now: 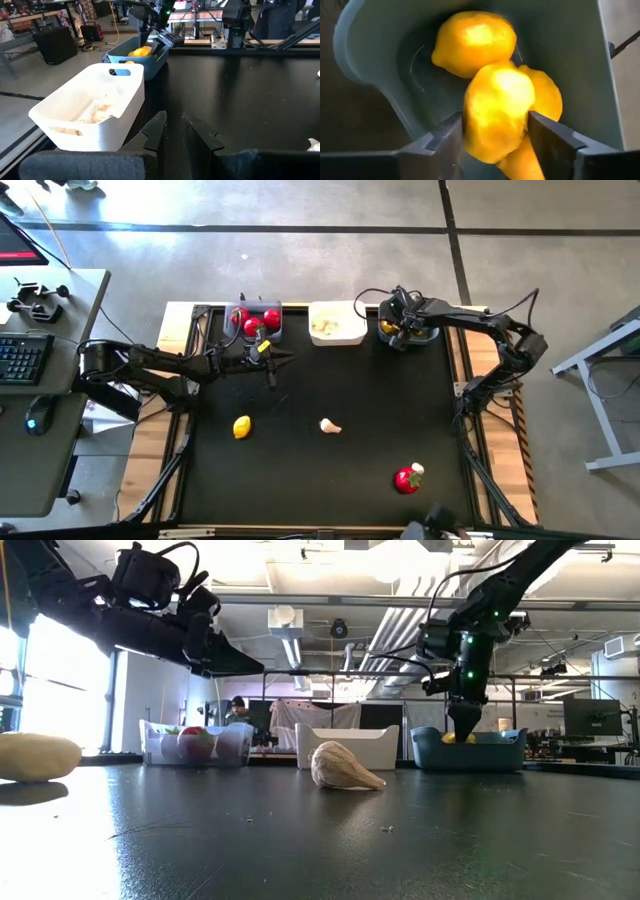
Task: Sort produce into baskets
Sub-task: Put the lemon into the blue bin, then put the garlic into the white bin
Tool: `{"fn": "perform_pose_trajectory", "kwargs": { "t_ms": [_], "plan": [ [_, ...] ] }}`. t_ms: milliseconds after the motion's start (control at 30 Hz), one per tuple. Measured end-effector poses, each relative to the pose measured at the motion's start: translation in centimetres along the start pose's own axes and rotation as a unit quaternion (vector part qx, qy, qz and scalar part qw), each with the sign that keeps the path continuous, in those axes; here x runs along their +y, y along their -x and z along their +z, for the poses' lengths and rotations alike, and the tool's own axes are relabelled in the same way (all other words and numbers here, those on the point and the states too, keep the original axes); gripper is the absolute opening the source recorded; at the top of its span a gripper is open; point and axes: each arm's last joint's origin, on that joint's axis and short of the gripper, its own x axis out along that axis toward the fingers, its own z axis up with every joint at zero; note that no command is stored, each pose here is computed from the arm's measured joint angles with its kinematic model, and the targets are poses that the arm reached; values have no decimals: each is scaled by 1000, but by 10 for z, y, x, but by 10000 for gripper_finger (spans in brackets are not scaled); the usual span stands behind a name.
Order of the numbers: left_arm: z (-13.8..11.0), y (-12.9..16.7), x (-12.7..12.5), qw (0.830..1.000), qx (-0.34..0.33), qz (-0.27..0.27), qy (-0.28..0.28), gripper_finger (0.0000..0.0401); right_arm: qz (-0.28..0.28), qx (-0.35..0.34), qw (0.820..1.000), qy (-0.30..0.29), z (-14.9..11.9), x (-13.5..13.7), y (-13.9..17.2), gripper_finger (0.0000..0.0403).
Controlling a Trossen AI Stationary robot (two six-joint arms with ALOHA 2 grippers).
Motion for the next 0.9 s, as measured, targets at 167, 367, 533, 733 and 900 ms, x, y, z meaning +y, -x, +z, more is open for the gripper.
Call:
{"fn": "perform_pose_trajectory", "kwargs": {
  "t_ms": [167,367,533,733,900],
  "plan": [
    [0,0,0,1000,0,0,11,48,-6,0,1000,8,2,5,2,258],
    [0,0,0,1000,2,0,25,48,-77,42,996,14,-2,13,10,228],
    [-2,0,0,1000,9,0,25,48,-88,21,996,0,-1,22,27,148],
    [-4,0,0,999,20,10,25,48,-94,-63,992,-57,8,28,49,45],
    [-4,0,3,998,23,51,25,29,-40,-180,978,-97,20,42,53,8]
  ]
}}
